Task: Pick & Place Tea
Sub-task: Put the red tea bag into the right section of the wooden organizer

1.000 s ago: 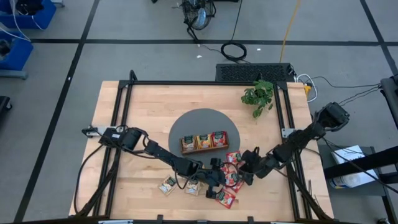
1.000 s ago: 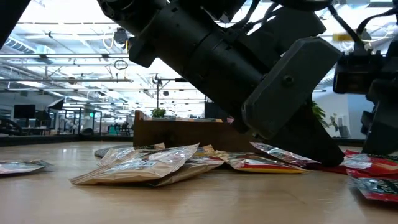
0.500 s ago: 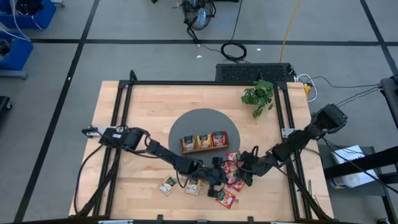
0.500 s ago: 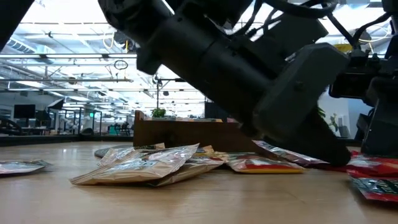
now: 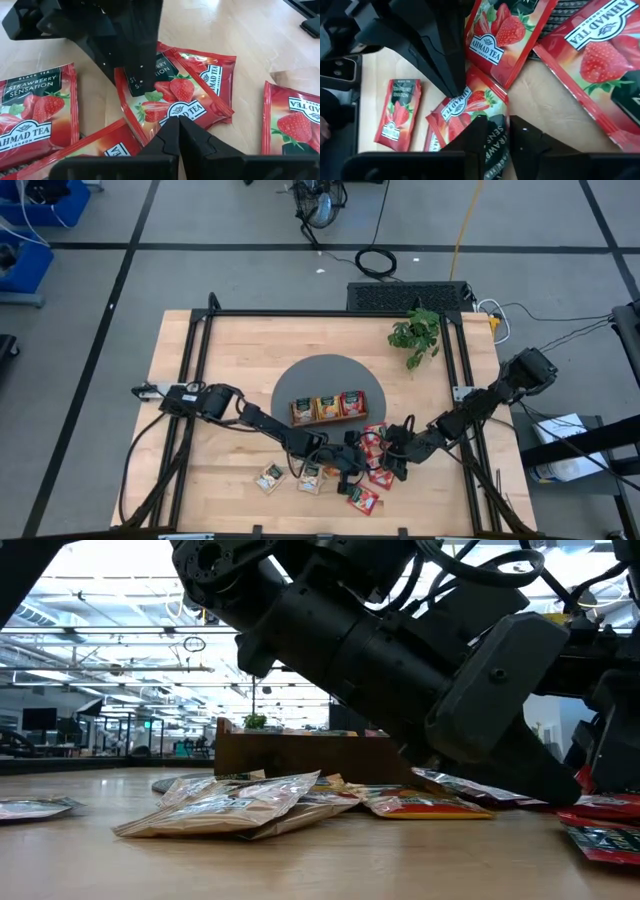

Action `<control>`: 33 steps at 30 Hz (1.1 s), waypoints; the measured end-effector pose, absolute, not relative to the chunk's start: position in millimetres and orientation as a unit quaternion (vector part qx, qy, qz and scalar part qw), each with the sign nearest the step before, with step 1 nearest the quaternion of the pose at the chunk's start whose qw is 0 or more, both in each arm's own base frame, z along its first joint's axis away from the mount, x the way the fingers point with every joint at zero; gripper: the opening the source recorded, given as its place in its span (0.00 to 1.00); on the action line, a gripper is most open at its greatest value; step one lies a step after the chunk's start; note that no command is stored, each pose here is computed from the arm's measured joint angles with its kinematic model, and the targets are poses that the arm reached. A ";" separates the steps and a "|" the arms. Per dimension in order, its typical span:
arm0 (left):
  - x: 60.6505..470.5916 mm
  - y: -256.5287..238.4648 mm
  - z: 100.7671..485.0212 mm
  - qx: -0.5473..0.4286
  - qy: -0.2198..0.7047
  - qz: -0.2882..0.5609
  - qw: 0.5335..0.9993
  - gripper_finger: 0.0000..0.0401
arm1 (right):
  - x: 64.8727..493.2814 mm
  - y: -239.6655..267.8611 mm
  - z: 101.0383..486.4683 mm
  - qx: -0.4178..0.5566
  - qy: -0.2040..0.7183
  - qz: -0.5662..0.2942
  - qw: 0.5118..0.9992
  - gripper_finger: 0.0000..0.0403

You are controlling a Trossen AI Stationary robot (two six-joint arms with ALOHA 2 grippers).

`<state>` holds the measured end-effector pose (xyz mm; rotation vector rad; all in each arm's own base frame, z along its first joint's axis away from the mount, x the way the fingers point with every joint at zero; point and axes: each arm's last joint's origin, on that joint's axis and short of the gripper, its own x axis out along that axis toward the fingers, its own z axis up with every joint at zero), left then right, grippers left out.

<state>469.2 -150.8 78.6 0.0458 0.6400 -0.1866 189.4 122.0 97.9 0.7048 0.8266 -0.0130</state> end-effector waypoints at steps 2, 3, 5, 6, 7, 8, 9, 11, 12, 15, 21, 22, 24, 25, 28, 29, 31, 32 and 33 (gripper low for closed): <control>469.1 -150.8 78.5 0.021 0.315 -0.091 0.945 0.04 | 189.1 121.7 97.4 0.325 0.395 -0.003 0.859 0.08; 469.2 -150.8 78.6 0.021 0.315 -0.091 0.945 0.03 | 189.0 121.6 97.2 0.321 0.395 -0.002 0.861 0.05; 469.2 -150.7 78.6 0.022 0.314 -0.091 0.945 0.01 | 188.9 121.5 97.0 0.313 0.396 0.001 0.864 0.01; 469.1 -151.1 78.6 0.023 0.314 -0.091 0.945 0.01 | 188.8 121.5 97.3 0.313 0.396 0.002 0.864 0.01; 468.8 -151.7 78.5 0.027 0.314 -0.092 0.945 0.01 | 188.8 121.6 97.5 0.313 0.396 0.003 0.863 0.02; 468.6 -152.6 78.6 0.033 0.312 -0.092 0.945 0.02 | 188.8 121.8 97.7 0.312 0.397 0.006 0.863 0.02; 468.4 -153.5 78.9 0.040 0.310 -0.091 0.945 0.04 | 188.7 122.0 98.2 0.309 0.398 0.013 0.864 0.01; 466.6 -157.5 83.4 0.053 0.306 -0.093 0.946 0.08 | 188.2 122.1 100.5 0.297 0.398 0.026 0.868 0.00; 465.0 -160.2 86.1 0.060 0.306 -0.090 0.946 0.10 | 188.0 121.9 101.7 0.293 0.396 0.028 0.870 0.00; 457.2 -171.1 99.3 0.094 0.310 -0.083 0.943 0.18 | 187.0 121.3 107.7 0.281 0.389 0.040 0.876 0.00; 439.8 -202.1 131.5 0.133 0.290 -0.087 0.944 0.29 | 185.6 120.3 123.5 0.272 0.361 0.066 0.890 0.00; 436.2 -206.1 134.3 0.136 0.295 -0.088 0.942 0.30 | 185.2 119.9 126.7 0.272 0.357 0.068 0.891 0.00; 427.2 -213.2 138.2 0.141 0.316 -0.091 0.934 0.32 | 187.2 118.7 135.5 0.264 0.362 0.070 0.891 0.00; 422.6 -216.3 139.1 0.144 0.327 -0.093 0.929 0.32 | 188.2 117.4 140.4 0.258 0.371 0.068 0.890 0.00; 409.2 -226.3 152.6 0.134 0.344 -0.094 0.925 0.33 | 195.9 113.5 159.9 0.227 0.386 0.055 0.892 0.00; 406.2 -229.8 156.1 0.127 0.346 -0.094 0.925 0.33 | 199.1 111.6 167.2 0.214 0.394 0.049 0.893 0.00; 398.0 -236.0 159.1 0.124 0.360 -0.094 0.920 0.33 | 206.4 107.1 182.8 0.188 0.413 0.041 0.890 0.00; 393.8 -238.3 157.2 0.127 0.372 -0.094 0.915 0.33 | 210.3 103.5 191.3 0.175 0.423 0.036 0.888 0.00; 391.2 -241.2 156.1 0.125 0.377 -0.095 0.913 0.33 | 213.9 100.1 199.4 0.161 0.431 0.030 0.887 0.00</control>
